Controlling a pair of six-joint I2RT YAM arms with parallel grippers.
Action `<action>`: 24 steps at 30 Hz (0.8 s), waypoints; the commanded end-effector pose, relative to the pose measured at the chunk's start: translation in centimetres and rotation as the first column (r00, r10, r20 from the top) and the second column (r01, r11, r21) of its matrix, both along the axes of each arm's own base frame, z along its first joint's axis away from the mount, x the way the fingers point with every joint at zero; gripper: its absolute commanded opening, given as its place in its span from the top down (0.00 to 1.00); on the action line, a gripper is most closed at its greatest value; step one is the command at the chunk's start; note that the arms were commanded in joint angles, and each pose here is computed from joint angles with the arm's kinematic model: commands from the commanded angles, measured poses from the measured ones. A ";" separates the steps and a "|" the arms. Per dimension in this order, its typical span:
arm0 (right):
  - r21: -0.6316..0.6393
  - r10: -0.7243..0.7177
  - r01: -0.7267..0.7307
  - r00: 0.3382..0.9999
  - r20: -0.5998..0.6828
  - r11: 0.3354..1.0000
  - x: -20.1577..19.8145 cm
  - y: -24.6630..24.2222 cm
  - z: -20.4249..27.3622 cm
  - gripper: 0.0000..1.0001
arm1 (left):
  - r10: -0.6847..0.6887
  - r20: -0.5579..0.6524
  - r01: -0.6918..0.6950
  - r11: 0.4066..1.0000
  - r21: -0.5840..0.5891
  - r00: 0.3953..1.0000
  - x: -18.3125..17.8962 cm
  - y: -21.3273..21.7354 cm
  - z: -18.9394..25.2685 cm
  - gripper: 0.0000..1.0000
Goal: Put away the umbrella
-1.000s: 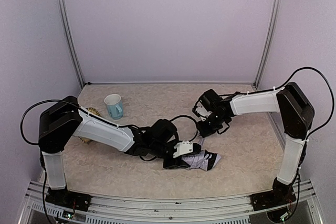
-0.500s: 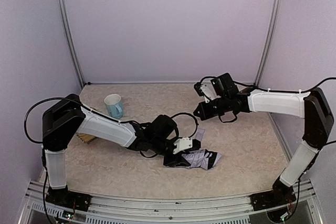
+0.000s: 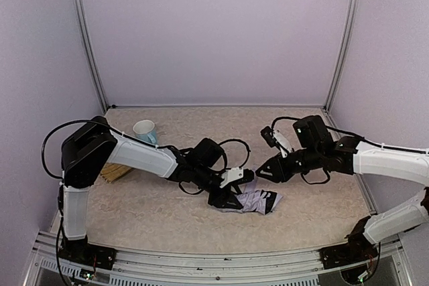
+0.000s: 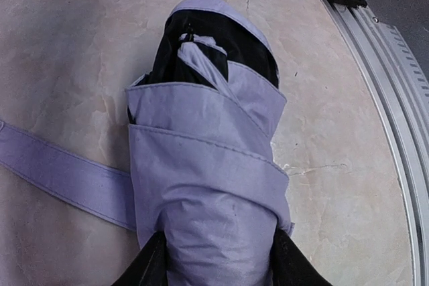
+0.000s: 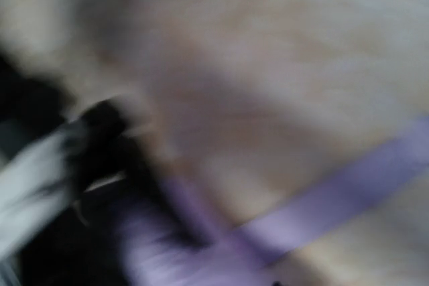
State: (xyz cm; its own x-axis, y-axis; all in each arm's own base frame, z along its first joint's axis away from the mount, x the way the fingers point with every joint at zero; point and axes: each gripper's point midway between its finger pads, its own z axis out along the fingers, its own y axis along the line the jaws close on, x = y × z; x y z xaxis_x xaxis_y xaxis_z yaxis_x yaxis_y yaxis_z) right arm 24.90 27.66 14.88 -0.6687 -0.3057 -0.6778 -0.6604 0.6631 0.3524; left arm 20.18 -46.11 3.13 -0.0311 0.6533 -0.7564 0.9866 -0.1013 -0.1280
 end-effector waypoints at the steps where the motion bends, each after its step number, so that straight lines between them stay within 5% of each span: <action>1: 0.048 0.238 -0.258 0.939 0.248 0.965 -5.7 3.2 3.9 0.61 | 0.128 -0.306 0.038 0.874 0.484 0.943 -5.7 9.7 -11.4 0.99; 4: -0.102 0.354 -0.341 0.854 0.382 0.934 -7.7 3.3 3.7 0.56 | 0.132 -0.331 0.050 0.871 0.488 0.934 -6.0 9.8 -11.5 0.99; 9: -0.409 0.544 -0.385 0.730 0.414 0.827 -8.8 1.2 1.3 0.50 | 0.160 -0.352 0.038 0.868 0.495 0.922 -5.1 9.9 -11.9 1.00; 12: -0.543 0.647 -0.398 0.643 0.410 0.739 -9.0 0.1 -0.7 0.36 | 0.176 -0.367 0.032 0.867 0.497 0.913 -4.5 9.9 -11.9 1.00; 15: -0.636 0.711 -0.370 0.552 0.435 0.677 -8.0 0.4 -1.7 0.16 | 0.164 -0.370 0.047 0.866 0.498 0.915 -4.5 9.9 -11.8 1.00; 20: -0.770 0.813 -0.310 0.393 0.430 0.557 -5.9 1.8 -3.8 0.11 | 0.149 -0.380 0.067 0.864 0.499 0.913 -4.3 9.9 -11.7 1.00; 24: -0.826 0.876 -0.337 0.347 0.336 0.451 -5.7 1.9 -7.2 0.10 | 0.148 -0.387 0.070 0.865 0.496 0.910 -4.0 9.9 -11.7 1.00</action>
State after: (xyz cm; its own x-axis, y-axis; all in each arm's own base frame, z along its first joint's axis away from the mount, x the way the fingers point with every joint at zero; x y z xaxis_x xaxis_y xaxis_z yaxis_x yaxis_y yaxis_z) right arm 18.26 29.16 9.40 0.3494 -0.8465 -0.4017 -0.8359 -0.0880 -0.5417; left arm 20.86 -46.15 3.12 -0.1566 0.6704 -0.7252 0.9315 -0.1438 -0.3341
